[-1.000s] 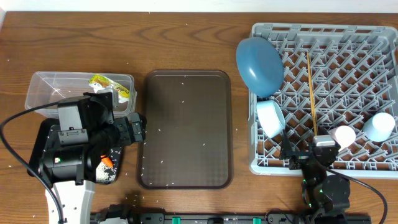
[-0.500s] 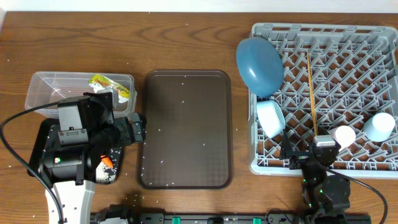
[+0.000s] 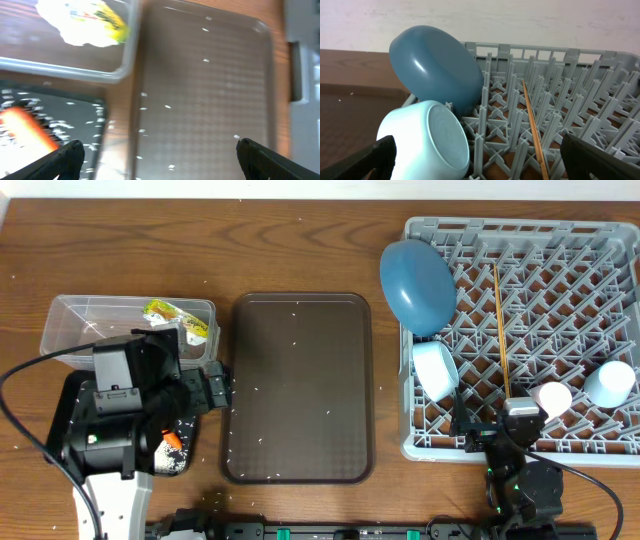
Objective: Sort waste into correct bins and load items into the dishwasher rack
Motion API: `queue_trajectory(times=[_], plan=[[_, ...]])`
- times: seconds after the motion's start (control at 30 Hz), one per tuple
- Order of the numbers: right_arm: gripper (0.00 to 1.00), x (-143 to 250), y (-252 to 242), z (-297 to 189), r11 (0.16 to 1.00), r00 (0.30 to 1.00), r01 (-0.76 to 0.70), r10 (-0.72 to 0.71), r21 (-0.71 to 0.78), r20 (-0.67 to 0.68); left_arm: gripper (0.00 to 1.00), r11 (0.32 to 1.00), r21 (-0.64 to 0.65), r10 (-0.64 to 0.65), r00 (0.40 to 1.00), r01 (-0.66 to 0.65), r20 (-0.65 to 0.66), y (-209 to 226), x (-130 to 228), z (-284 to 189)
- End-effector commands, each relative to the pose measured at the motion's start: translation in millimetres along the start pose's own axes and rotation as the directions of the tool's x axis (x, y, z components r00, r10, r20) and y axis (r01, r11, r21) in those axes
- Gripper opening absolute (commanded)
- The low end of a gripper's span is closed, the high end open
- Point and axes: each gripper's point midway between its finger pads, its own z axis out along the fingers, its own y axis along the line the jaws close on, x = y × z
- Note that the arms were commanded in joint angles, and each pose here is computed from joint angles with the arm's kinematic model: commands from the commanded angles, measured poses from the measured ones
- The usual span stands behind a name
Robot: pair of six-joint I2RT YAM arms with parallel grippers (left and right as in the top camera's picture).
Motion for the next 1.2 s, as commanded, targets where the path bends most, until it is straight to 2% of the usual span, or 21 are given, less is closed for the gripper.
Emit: queue_trajectory(times=[0.0,0.13,0.27,0.4,0.63,1.07,1.17], plan=[[0.99,2,-5,0,1.000,1.000,-0.016,0.016,0.023,0.003,0.98,0.988,-0.151,0.030,0.997,-0.018,0.074,22,-10,-16],[0.99,2,-5,0,1.000,1.000,-0.016,0.016,0.023,0.002,0.98,0.983,-0.184,0.040,0.991,-0.016,0.126,26,-10,-29],[0.99,2,-5,0,1.000,1.000,-0.016,0.016,0.023,0.003,0.98,0.982,-0.185,0.088,0.965,-0.043,0.246,21,-18,-46],[0.99,2,-5,0,1.000,1.000,-0.016,0.016,0.023,0.002,0.98,0.967,-0.217,0.210,0.897,-0.132,0.388,14,-28,-59],[0.99,2,-5,0,1.000,1.000,-0.016,0.016,0.023,0.002,0.98,0.969,-0.207,0.230,0.780,-0.131,0.583,14,-15,-64],[0.99,2,-5,0,1.000,1.000,-0.016,0.016,0.023,0.002,0.98,0.974,-0.194,0.227,0.612,-0.121,0.758,21,6,-42],[0.99,2,-5,0,1.000,1.000,-0.016,0.016,0.023,0.002,0.98,0.974,-0.191,0.226,0.607,-0.122,0.762,23,6,-31]])
